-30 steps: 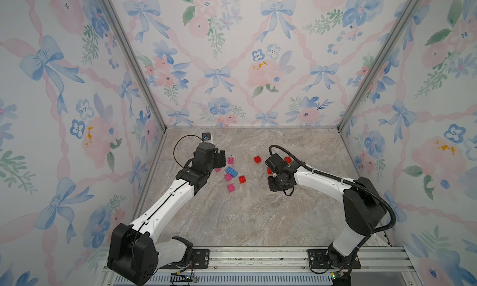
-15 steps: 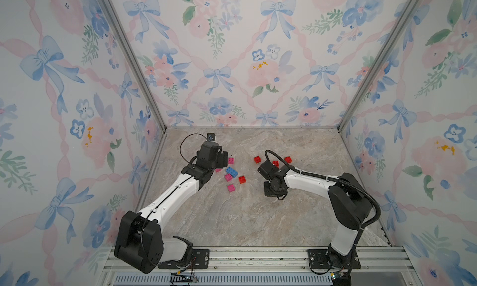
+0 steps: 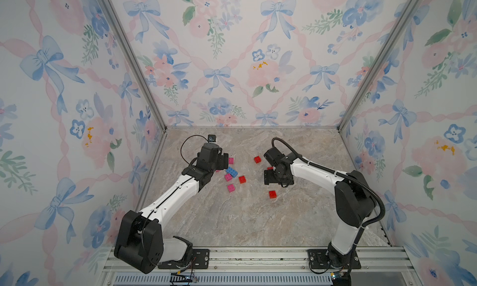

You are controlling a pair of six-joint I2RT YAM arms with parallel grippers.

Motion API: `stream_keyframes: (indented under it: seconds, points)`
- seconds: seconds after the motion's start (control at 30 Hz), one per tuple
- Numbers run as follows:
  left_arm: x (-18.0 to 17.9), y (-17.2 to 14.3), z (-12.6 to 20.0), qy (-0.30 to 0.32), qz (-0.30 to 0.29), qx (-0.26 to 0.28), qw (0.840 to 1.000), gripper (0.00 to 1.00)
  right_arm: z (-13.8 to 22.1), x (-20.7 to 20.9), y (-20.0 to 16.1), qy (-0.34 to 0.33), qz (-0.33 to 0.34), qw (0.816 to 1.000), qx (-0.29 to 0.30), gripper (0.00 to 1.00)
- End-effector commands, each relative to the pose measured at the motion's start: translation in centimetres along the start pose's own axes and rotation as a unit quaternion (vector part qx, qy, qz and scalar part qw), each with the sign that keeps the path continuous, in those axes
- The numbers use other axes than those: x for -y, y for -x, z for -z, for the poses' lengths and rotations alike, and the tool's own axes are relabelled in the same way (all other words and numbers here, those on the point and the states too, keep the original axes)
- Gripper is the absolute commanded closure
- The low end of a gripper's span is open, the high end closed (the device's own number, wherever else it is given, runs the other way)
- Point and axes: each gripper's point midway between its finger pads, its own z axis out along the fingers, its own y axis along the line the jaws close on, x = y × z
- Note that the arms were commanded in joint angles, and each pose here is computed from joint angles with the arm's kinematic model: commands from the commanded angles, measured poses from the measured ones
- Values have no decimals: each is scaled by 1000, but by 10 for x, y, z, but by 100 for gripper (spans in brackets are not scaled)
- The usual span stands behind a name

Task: Assemble the letter v with lego
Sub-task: Pick up the lego brick from the center of the board.

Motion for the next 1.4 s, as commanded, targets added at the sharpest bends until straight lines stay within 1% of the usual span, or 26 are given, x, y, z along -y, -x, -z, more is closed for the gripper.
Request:
stream_keyframes:
  seconds: [0.0, 0.03, 0.2, 0.33, 0.53, 0.83, 1.07, 1.13, 1.23, 1.33, 1.37]
  points:
    - [-3, 0, 1, -1, 1, 5, 1000, 9, -12, 11, 11, -3, 18, 999, -38, 1]
    - [-4, 0, 1, 1, 1, 5, 1000, 9, -15, 12, 15, -5, 22, 999, -40, 0]
    - [-6, -2, -1, 4, 0, 1, 1000, 9, -30, 15, 37, -7, 49, 998, -48, 2]
    - [-6, -5, -3, 1, -3, -3, 1000, 10, -42, 10, 41, -8, 78, 995, -57, 2]
    - [-6, -10, -8, 2, -5, -13, 1000, 10, -58, 5, 50, -6, 95, 994, -60, 1]
    - [-7, -13, -11, 3, -8, -18, 1000, 10, -66, 0, 59, 0, 95, 994, -60, 21]
    - [-7, -13, -11, 2, -8, -18, 1000, 9, -70, 3, 56, -1, 86, 994, -66, 23]
    - [-8, -13, -12, 2, -8, -18, 1000, 10, -71, 3, 57, 0, 83, 994, -65, 27]
    - [-7, -13, -11, 2, -9, -18, 1000, 9, -71, 4, 56, -3, 83, 994, -64, 41]
    - [-7, -13, -11, 1, -9, -18, 1000, 9, -67, 6, 57, -3, 81, 995, -59, 48]
    - [-7, -13, -11, 1, -9, -18, 1000, 9, -62, 6, 57, -3, 82, 995, -56, 52]
